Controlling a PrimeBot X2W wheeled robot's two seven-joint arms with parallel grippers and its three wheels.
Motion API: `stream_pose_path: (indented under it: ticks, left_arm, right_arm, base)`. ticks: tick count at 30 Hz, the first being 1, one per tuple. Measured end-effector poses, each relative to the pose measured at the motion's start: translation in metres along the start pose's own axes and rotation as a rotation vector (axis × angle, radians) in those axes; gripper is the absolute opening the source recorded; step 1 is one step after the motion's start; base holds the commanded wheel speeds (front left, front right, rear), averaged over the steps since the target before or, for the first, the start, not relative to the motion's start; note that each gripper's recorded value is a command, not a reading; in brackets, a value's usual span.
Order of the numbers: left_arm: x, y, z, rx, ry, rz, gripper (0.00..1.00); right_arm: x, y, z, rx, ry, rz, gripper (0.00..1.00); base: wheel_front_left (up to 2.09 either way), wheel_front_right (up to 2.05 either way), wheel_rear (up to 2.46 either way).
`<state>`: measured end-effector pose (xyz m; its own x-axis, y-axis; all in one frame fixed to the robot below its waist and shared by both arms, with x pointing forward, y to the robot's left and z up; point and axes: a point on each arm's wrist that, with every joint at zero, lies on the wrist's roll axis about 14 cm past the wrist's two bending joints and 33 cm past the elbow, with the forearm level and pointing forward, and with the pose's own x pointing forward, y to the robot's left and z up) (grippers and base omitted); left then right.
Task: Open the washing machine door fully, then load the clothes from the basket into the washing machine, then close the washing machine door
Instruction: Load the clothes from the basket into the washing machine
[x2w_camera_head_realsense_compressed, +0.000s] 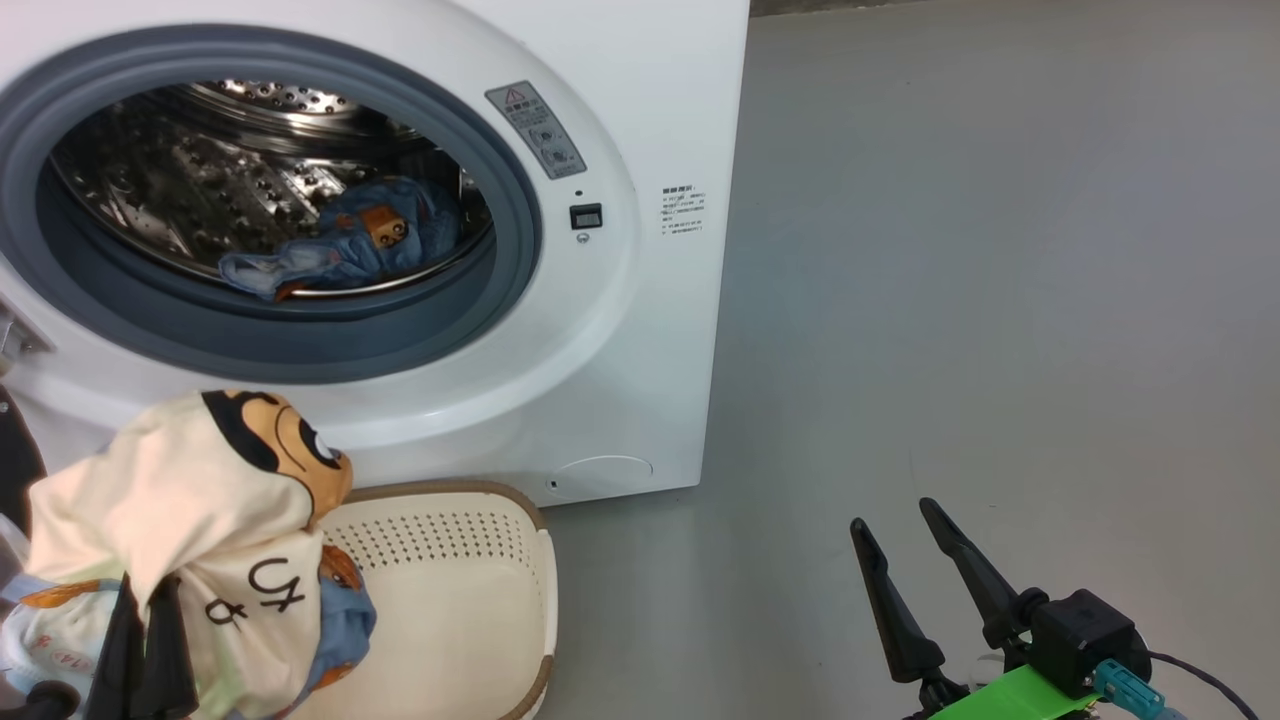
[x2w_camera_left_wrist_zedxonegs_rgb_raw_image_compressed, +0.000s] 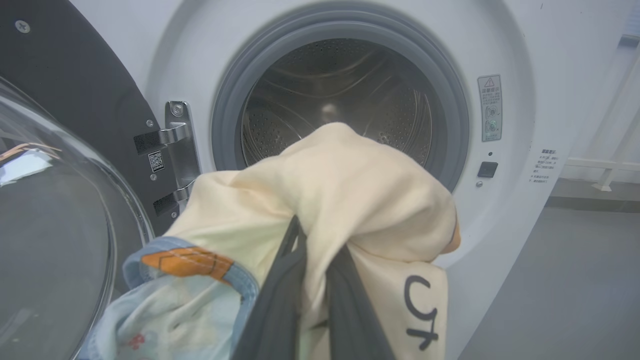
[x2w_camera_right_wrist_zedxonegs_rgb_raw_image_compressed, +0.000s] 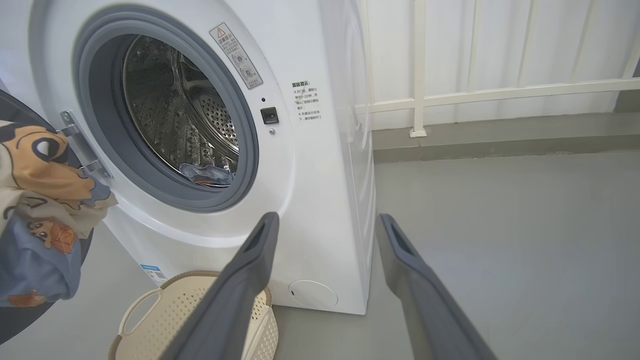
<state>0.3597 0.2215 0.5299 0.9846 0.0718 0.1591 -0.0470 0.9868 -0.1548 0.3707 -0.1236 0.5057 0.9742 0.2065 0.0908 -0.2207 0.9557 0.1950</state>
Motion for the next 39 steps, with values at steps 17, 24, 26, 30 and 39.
stream_pose_path:
  ticks: [17, 24, 26, 30, 39]
  left_arm:
    - [-0.001, -0.001, -0.006, -0.01, 0.016, 0.005, 0.0]
    - [0.001, 0.0, -0.011, -0.005, 0.029, 0.004, 0.0]
    - [0.002, 0.0, -0.012, -0.005, 0.034, 0.005, 0.0]
    - [0.004, 0.0, -0.019, -0.005, 0.052, 0.005, 0.0]
    - [0.023, -0.004, -0.026, -0.011, 0.054, -0.007, 0.0]
  right_arm:
    - [0.002, 0.0, -0.005, 0.004, 0.014, 0.002, 1.0]
    - [0.004, -0.001, -0.009, 0.007, 0.023, 0.0, 1.0]
    - [0.004, -0.001, -0.011, 0.008, 0.029, -0.001, 1.0]
    - [0.007, -0.003, -0.017, 0.012, 0.045, -0.003, 1.0]
    - [0.014, -0.005, -0.03, 0.021, 0.079, -0.004, 1.0]
  base:
    - [0.0, 0.0, 0.0]
    - [0.0, 0.0, 0.0]
    - [0.0, 0.0, 0.0]
    - [0.0, 0.0, 0.0]
    - [0.0, 0.0, 0.0]
